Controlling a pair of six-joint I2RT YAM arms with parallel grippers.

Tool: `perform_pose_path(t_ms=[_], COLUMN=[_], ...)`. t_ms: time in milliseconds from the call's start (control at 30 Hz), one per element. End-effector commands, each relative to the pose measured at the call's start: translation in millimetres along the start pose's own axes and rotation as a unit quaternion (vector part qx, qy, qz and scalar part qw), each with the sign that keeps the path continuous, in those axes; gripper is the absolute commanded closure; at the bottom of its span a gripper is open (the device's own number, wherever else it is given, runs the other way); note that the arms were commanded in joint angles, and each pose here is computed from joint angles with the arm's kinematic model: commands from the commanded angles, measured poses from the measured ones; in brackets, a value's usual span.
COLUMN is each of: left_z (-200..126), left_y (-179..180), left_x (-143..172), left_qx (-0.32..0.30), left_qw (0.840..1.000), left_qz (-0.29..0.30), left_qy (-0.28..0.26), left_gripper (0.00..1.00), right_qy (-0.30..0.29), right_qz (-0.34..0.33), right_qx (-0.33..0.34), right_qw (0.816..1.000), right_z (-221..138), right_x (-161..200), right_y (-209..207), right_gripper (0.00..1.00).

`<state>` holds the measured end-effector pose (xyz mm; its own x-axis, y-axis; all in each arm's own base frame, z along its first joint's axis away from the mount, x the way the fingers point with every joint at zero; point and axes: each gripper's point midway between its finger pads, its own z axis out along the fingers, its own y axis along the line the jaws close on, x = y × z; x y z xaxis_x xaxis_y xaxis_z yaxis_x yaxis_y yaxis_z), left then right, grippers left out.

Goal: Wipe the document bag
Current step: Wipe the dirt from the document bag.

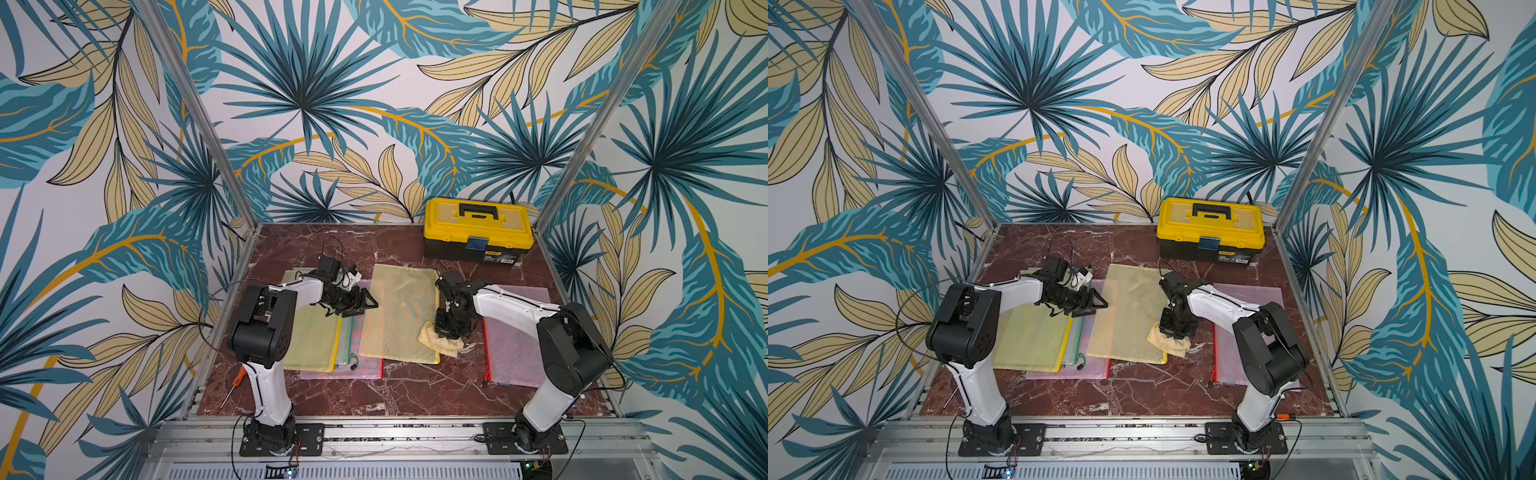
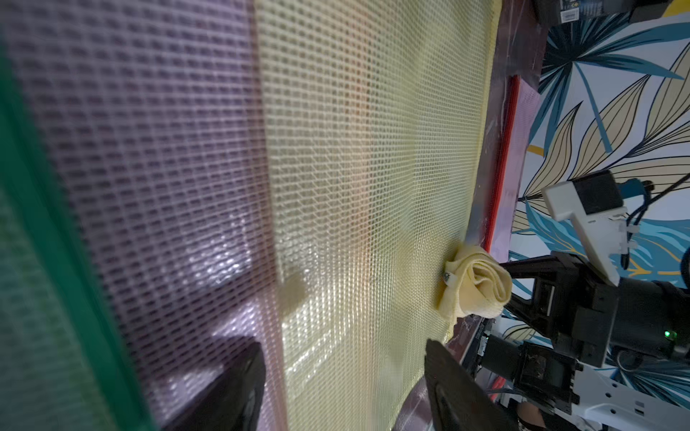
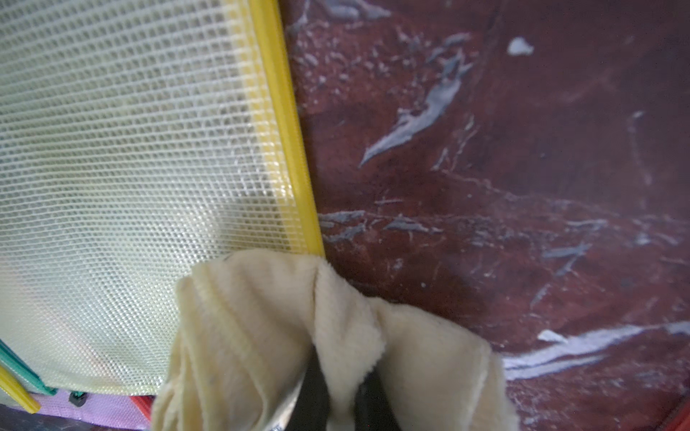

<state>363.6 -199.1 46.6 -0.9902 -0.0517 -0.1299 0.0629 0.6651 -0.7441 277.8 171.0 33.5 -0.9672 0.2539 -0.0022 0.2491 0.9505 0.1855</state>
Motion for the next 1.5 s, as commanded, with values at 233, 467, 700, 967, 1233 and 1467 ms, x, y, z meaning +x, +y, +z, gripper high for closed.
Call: perform_pose_path(t_ms=[233,467,700,967,1233,1467], left_z=[-6,-17,6,28,41,38], left_y=[-8,-21,-26,-15,-10,-4], left_x=[11,11,28,66,99,107], left_qx=[-0.003,-0.008,-0.023,-0.068,-0.099,-0.112], left_qw=[1.0,1.0,1.0,0.997,0.993,0.992], left_qz=[0.004,-0.002,0.008,0.002,0.007,0.008], left_qy=[-0.004,-0.021,0.007,0.04,0.067,0.066], left_gripper=[0.58,0.82,0.96,1.0,1.0,1.0], right_qy=[0.018,0.012,-0.006,-0.009,0.015,-0.007], right_qz=[0.003,-0.008,-0.028,-0.058,-0.084,-0.069], right_qx=[0.004,0.011,0.003,-0.034,-0.048,-0.024], right_qw=[1.0,1.0,1.0,0.998,0.995,0.997], right_z=[10,1,-26,-29,2,17], right_x=[6,3,-6,-21,-36,-75], right_y=[-4,-4,7,60,116,129], right_gripper=[1.0,1.0,1.0,1.0,1.0,1.0])
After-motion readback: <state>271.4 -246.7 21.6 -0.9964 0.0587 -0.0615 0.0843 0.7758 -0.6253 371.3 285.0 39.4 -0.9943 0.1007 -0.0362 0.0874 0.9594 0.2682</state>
